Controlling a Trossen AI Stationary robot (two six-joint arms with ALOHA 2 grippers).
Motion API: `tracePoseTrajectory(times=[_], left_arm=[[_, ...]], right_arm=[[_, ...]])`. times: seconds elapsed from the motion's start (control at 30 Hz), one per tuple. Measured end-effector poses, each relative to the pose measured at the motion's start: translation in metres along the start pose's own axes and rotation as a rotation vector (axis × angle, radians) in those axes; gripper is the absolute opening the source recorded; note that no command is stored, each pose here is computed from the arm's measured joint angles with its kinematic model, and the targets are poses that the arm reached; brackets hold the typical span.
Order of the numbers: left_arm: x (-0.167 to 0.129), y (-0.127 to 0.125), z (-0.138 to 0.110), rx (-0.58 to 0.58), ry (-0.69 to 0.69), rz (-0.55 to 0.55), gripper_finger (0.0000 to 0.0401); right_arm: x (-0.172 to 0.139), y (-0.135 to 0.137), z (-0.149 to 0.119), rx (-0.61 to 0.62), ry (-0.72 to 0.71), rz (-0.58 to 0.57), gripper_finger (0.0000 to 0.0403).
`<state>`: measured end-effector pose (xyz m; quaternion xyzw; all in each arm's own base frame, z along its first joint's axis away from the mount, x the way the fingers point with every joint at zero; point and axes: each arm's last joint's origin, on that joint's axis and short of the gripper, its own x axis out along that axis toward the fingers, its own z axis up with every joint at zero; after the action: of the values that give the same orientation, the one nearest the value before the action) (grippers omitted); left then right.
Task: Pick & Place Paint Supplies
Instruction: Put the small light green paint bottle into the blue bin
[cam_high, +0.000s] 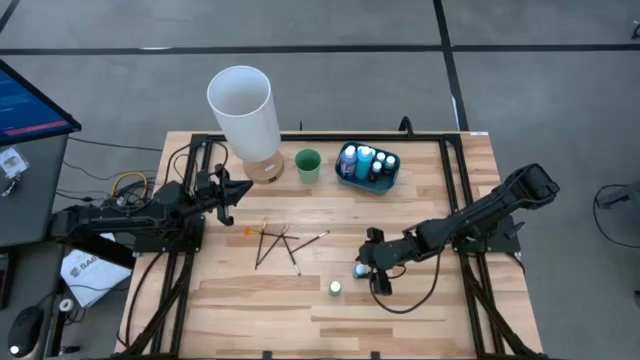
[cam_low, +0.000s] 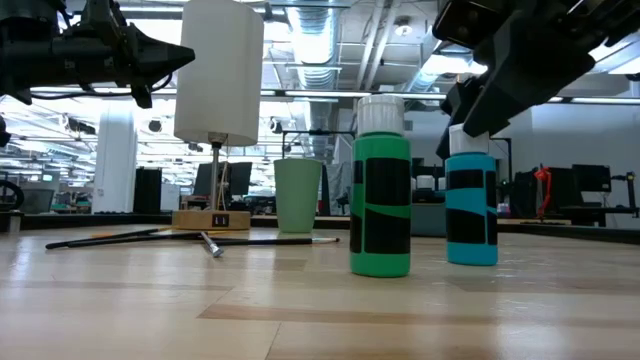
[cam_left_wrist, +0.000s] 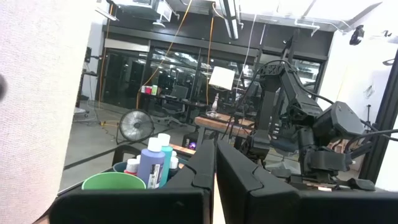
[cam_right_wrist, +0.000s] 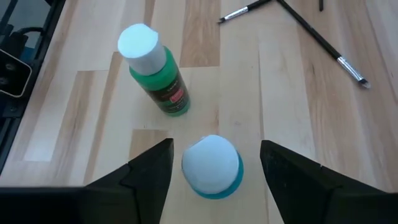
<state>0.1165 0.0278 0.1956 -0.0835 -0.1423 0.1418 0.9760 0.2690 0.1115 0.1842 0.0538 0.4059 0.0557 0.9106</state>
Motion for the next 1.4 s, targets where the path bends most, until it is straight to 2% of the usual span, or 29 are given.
tracePoseTrajectory(times=[0.53,0.77,0.9,1.03,1.13,1.27,1.4], left_arm=[[0.000,0.000,0.000,0.000,0.000,0.000,0.0002],[0.000,0.000,0.000,0.000,0.000,0.000,0.0002],[0.000,0.000,0.000,0.000,0.000,-0.001,0.0002],[0.000,0.000,0.000,0.000,0.000,0.000,0.0002],[0.000,0.000,0.000,0.000,0.000,-0.001,0.0002],[0.000,0.000,0.000,0.000,0.000,0.000,0.0002],[0.000,0.000,0.000,0.000,0.000,0.000,0.0002]], right_arm=[[0.000,-0.001,-0.002,-0.007,0.023,-0.015,0.0111],[-0.003,-0.002,-0.001,-0.069,-0.015,-0.103,0.0111],[-0.020,-0.004,0.006,-0.099,-0.069,-0.122,0.0115],[-0.052,-0.015,0.011,-0.091,-0.114,-0.218,0.0113],[-0.082,-0.029,0.012,-0.060,-0.167,-0.331,0.0115],[-0.121,-0.050,0.012,0.023,-0.257,-0.515,0.0116],[-0.146,-0.072,0.008,0.129,-0.312,-0.691,0.0115]])
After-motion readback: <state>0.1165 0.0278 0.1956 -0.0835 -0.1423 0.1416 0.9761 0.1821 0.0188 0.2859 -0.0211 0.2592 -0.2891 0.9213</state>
